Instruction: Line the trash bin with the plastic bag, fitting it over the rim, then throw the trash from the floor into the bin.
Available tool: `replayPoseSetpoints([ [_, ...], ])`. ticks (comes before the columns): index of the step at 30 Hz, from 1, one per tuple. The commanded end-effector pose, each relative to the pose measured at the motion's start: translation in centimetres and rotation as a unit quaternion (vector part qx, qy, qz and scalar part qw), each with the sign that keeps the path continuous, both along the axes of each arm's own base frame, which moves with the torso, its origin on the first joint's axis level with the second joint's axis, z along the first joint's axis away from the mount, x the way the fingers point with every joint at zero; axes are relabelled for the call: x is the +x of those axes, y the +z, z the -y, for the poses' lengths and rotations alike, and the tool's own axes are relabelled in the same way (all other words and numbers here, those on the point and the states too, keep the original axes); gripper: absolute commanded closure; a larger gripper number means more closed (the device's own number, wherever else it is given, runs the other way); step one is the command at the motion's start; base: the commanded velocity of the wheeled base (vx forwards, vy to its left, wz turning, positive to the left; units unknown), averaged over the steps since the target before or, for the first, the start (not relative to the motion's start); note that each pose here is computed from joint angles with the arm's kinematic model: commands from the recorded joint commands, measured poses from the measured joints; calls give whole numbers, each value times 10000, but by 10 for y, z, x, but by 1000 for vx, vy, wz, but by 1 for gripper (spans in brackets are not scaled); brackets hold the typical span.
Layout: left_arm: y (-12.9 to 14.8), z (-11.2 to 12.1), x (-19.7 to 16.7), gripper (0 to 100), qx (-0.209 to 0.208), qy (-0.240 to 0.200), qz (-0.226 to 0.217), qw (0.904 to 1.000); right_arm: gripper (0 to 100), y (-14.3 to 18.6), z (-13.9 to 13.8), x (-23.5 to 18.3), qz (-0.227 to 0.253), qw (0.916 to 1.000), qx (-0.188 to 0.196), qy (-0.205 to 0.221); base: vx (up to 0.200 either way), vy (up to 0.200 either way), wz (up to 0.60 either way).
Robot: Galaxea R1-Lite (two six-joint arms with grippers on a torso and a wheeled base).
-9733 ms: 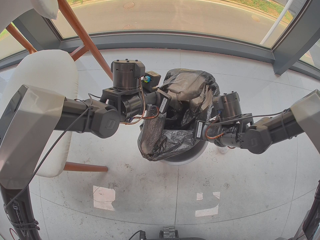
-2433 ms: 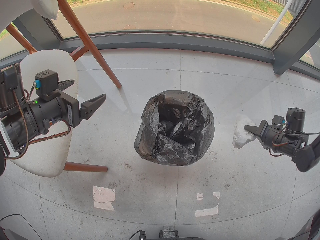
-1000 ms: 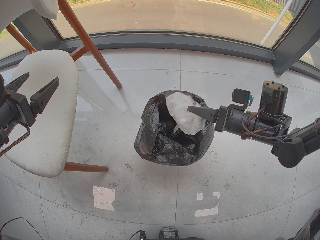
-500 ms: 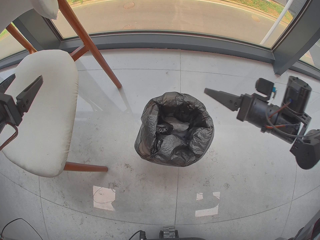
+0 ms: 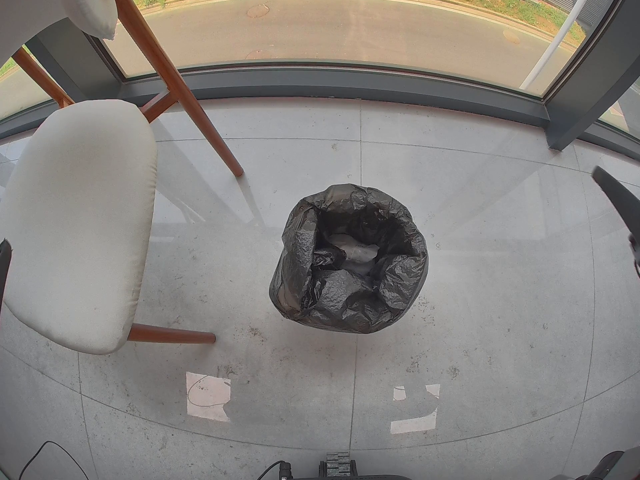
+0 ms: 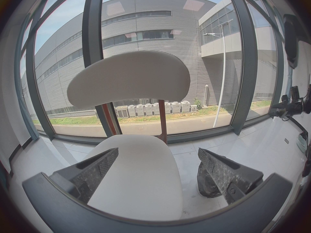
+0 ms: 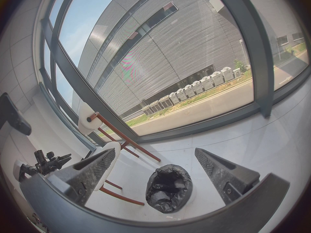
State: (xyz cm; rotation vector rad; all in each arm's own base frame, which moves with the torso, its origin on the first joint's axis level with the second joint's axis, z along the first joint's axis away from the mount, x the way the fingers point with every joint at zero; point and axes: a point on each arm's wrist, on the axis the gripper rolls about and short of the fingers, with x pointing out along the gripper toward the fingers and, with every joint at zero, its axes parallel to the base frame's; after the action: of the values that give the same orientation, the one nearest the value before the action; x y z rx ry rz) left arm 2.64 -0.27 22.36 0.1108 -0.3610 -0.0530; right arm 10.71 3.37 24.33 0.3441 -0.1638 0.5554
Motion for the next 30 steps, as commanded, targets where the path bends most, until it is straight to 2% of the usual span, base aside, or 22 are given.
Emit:
replayPoseSetpoints([
  [1, -73, -10, -57, 0, -238, 109, 320, 9991, 0, -83, 32, -141, 431, 9927, -684, -894, 0, 0, 0],
  [3, -82, -10, -54, 0, -278, 102, 165, 9994, 0, -103, 32, -143, 276, 9892, -1045, -992, 0, 0, 0],
  [6, -89, -9, -50, 0, -356, 56, 191, 9992, 0, -120, 31, -132, 195, 9874, -1200, -1013, 0, 0, 0],
  [8, -104, -8, -45, 0, -265, 28, -231, 9994, 0, -139, 30, -125, 94, 9867, -1265, -1014, 0, 0, 0],
  [9, -111, -8, -43, 0, -218, 10, -602, 9979, 0, -142, 30, -124, 26, 9856, -1334, -1043, 0, 0, 0],
  [10, -121, -7, -41, 0, -107, -6, -1075, 9941, 0, -147, 30, -124, -172, 9834, -1434, -1099, 0, 0, 0],
  [12, -134, -7, -40, 0, -13, -21, -1706, 9853, 0, -154, 31, -123, -578, 9780, -1510, -1316, 0, 0, 0],
  [13, -134, -7, -40, 0, -13, -21, -1706, 9853, 0, -154, 31, -123, -578, 9780, -1510, -1316, 0, 0, 0],
  [14, -141, -7, -41, 0, -18, -89, -2084, 9780, 0, -160, 32, -122, -886, 9734, -1514, -1475, 0, 0, 0],
  [17, -140, -6, -40, 0, -107, -291, -2021, 9789, 0, -159, 33, -122, -873, 9715, -1506, -1607, 0, 0, 0],
  [19, -140, -6, -40, 0, -152, -298, -2025, 9787, 0, -161, 34, -122, -976, 9636, -1574, -1928, 0, 0, 0],
  [20, -140, -6, -40, 0, -202, -282, -2029, 9786, 0, -164, 36, -122, -1136, 9551, -1630, -2199, 0, 0, 0],
  [21, -140, -6, -41, 0, -272, -247, -2026, 9786, 0, -166, 36, -122, -1244, 9505, -1647, -2325, 0, 0, 0],
  [24, -143, -7, -40, 0, -854, -28, -2214, 9714, 0, -166, 36, -122, -1246, 9506, -1657, -2309, 0, 0, 0],
  [28, -143, -7, -41, 0, -744, 17, -2191, 9729, 0, -166, 36, -122, -1278, 9489, -1748, -2295, 0, 0, 0],
  [30, -143, -6, -41, 0, -645, 330, -2136, 9742, 0, -166, 35, -122, -1346, 9405, -1760, -2574, 0, 0, 0],
])
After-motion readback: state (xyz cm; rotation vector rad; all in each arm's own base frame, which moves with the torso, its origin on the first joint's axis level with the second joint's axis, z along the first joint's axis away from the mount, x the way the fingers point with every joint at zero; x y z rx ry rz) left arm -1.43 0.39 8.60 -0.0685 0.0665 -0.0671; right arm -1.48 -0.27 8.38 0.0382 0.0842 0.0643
